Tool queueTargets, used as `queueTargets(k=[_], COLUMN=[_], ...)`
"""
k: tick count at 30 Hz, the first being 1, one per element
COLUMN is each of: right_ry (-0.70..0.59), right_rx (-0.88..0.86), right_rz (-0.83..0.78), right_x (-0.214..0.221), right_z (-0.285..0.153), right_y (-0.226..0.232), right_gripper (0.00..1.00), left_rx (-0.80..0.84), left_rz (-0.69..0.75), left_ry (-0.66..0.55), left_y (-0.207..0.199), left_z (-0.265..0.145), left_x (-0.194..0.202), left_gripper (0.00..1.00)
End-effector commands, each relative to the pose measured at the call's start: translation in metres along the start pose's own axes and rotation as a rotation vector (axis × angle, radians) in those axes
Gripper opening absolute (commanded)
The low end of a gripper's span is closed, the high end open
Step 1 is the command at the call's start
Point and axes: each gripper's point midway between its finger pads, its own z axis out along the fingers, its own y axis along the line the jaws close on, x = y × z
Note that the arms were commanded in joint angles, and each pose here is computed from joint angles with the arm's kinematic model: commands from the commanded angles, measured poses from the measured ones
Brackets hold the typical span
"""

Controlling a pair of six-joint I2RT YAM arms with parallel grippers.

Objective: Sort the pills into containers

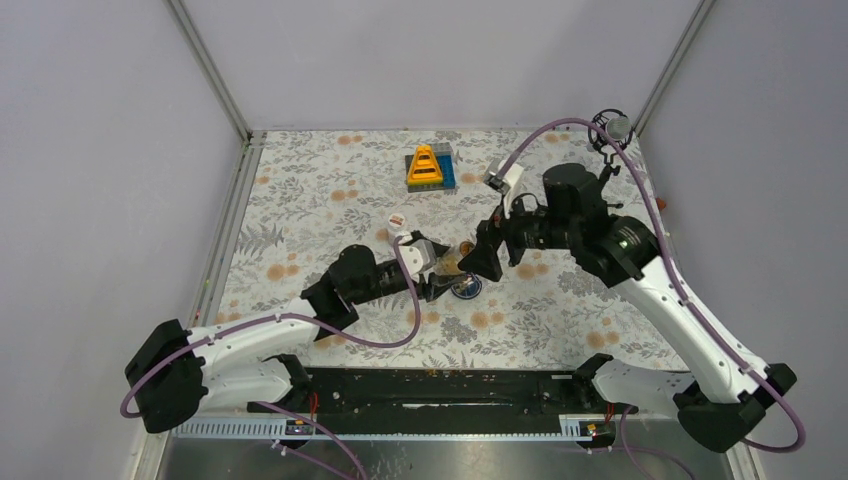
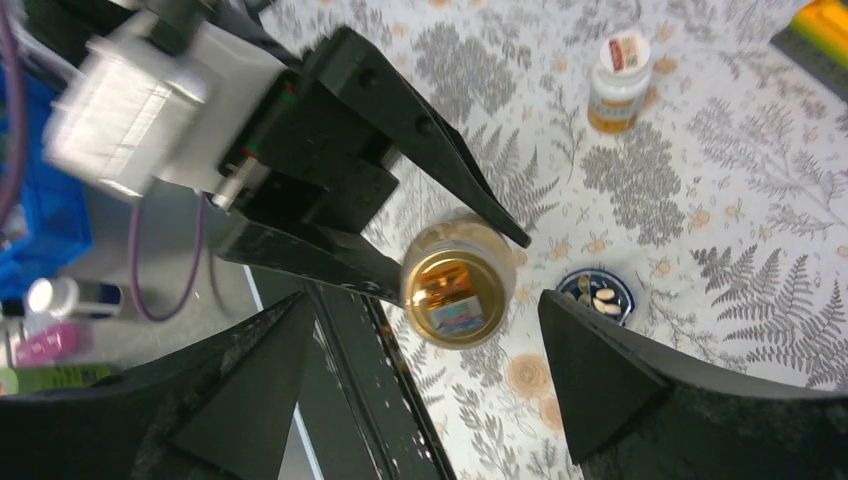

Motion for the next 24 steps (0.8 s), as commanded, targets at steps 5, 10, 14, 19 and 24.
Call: queueTargets(k=[5, 10, 14, 19, 24], right_ry=[0.084, 0.073, 0.082, 0.067, -0.047], right_rx=[-0.101, -0.051, 0.034, 0.249, 0.537], right_rz=[-0.120, -0.084, -0.019, 0.185, 0.483], right_x=[0.015, 0.011, 0.012, 0.013, 0.008], right_z=[0.010, 0.017, 0.028, 0.046, 0.040], right_y=[0.008, 0.001, -0.009, -0.036, -0.073], right_gripper=[0.74, 0.55, 0.46, 0.39, 0.44], left_rx=[0.123, 0.115, 0.079, 0.046, 0.022], left_rz=[0.046, 0.044, 0.044, 0.052, 0.045], left_ry=[-0.075, -0.079, -0.079, -0.084, -0.083], left_y=[-0.015, -0.013, -0.006, 0.000, 0.003], left_z=[-0.002, -0.001, 0.001, 0.001, -0.001], left_x=[-0.037, -0.038, -0.039, -0.039, -0.035], left_gripper=[0.00, 0.00, 0.00, 0.00, 0.00])
